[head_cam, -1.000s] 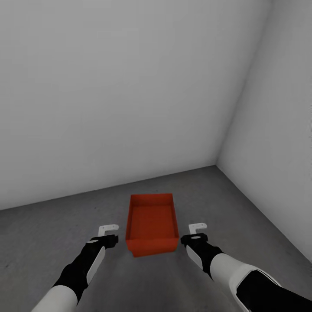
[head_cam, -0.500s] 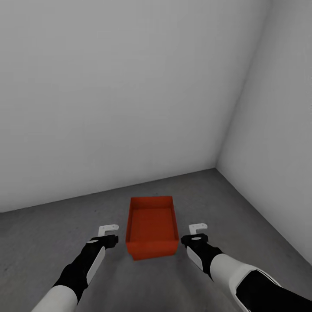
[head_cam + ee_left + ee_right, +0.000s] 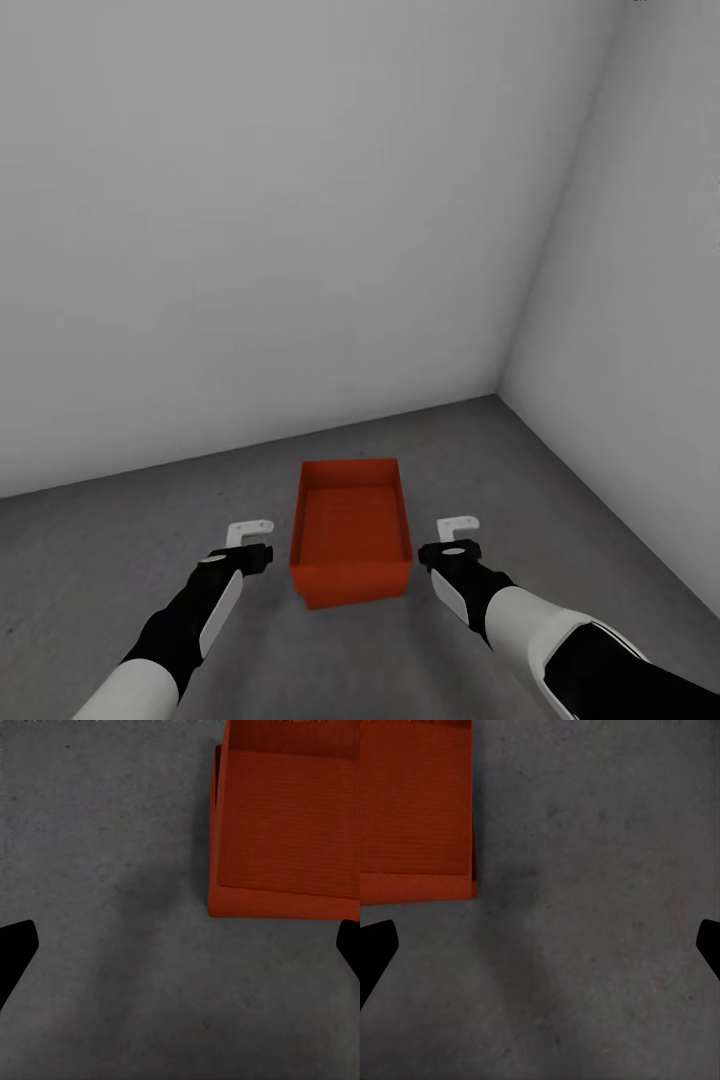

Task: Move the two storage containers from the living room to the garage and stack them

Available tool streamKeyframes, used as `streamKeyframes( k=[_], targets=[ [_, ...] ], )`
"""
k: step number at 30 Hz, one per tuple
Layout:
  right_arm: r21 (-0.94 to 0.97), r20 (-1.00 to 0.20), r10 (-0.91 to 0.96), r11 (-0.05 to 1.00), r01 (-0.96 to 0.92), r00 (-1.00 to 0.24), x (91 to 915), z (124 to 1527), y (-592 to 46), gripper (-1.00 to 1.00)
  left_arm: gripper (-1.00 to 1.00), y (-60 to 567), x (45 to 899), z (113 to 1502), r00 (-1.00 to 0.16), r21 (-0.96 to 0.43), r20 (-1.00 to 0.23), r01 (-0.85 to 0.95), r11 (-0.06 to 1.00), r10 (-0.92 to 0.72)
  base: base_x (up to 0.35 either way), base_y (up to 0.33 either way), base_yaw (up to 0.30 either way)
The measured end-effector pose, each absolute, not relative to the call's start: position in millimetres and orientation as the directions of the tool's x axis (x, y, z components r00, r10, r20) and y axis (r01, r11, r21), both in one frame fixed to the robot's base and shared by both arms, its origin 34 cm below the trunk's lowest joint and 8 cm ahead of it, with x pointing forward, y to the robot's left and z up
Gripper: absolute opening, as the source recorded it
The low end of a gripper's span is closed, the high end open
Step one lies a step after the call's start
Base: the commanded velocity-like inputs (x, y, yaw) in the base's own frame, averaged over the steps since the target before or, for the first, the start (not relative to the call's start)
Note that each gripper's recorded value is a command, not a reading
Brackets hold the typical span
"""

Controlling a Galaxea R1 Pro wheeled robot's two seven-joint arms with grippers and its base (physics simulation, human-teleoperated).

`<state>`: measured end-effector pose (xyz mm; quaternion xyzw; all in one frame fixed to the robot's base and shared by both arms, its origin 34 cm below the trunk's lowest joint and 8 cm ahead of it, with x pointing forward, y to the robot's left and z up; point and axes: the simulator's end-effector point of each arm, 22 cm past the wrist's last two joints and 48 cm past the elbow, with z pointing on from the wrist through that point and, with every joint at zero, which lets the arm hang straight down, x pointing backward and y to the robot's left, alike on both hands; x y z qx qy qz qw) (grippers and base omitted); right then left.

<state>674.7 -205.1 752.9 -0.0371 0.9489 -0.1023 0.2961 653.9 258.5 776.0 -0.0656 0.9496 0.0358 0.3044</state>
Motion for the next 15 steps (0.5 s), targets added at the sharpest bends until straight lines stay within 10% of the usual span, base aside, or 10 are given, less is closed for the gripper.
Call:
streamKeyframes(
  k=[15],
  targets=[
    [-0.213, -0.555, -0.130, 0.977, -0.011, -0.822, 675.0, 754.6, -204.6, 1.00, 1.00, 261.8, 654.0, 777.4, -0.805, 0.032, -0.584, -0.148, 0.989, -0.101, 0.000, 0.000, 0.000]
  ],
)
